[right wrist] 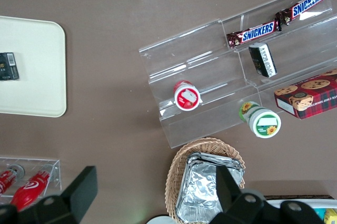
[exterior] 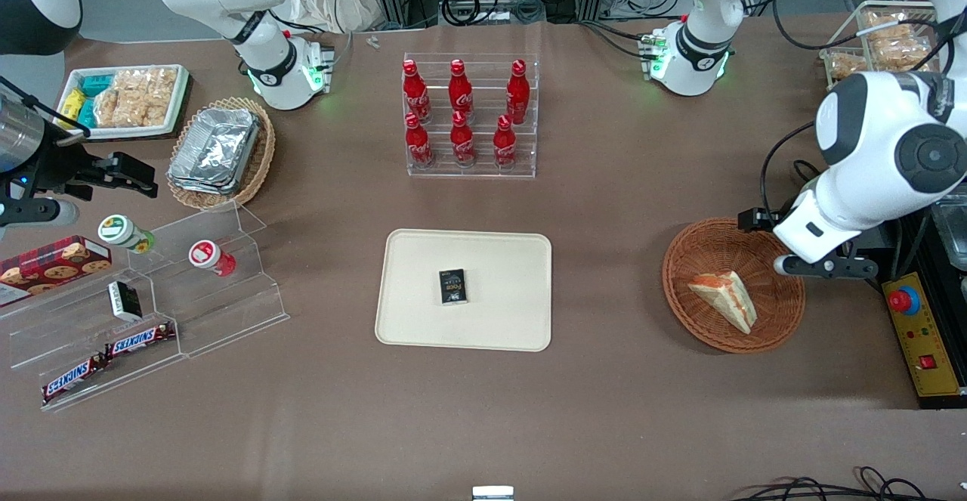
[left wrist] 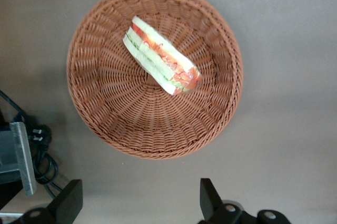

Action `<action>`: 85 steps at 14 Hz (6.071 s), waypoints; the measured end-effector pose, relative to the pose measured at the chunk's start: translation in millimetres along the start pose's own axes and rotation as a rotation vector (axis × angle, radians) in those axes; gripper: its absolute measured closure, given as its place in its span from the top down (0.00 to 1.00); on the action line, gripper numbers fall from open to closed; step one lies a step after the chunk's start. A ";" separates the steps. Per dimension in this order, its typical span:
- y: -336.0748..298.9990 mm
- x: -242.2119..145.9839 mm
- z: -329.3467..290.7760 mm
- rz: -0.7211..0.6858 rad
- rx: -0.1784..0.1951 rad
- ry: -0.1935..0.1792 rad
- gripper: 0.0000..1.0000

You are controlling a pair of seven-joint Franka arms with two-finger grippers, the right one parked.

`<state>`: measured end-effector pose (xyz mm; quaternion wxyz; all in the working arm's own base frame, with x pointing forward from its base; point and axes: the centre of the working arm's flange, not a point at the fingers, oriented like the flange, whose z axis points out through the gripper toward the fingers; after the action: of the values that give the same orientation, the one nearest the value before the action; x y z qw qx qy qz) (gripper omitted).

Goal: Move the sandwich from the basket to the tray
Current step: 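Lower the open left gripper over the wrapped sandwich in the wicker basket, then close the left gripper on the sandwich's wrapped edge, then lift the sandwich up out of the basket with the left gripper, then carry the sandwich over the cream tray with the left gripper, then lower the sandwich onto the tray and open the left gripper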

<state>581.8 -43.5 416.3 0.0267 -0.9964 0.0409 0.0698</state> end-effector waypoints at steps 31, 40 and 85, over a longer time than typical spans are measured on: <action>-19.9 60.0 148.4 -0.638 -0.177 0.090 0.83; -10.7 42.5 72.6 -0.608 -0.132 0.012 0.16; 375.7 52.2 107.1 0.015 -0.074 0.013 1.00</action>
<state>586.7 -415.1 285.2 -0.0109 -0.9968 0.0458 0.0647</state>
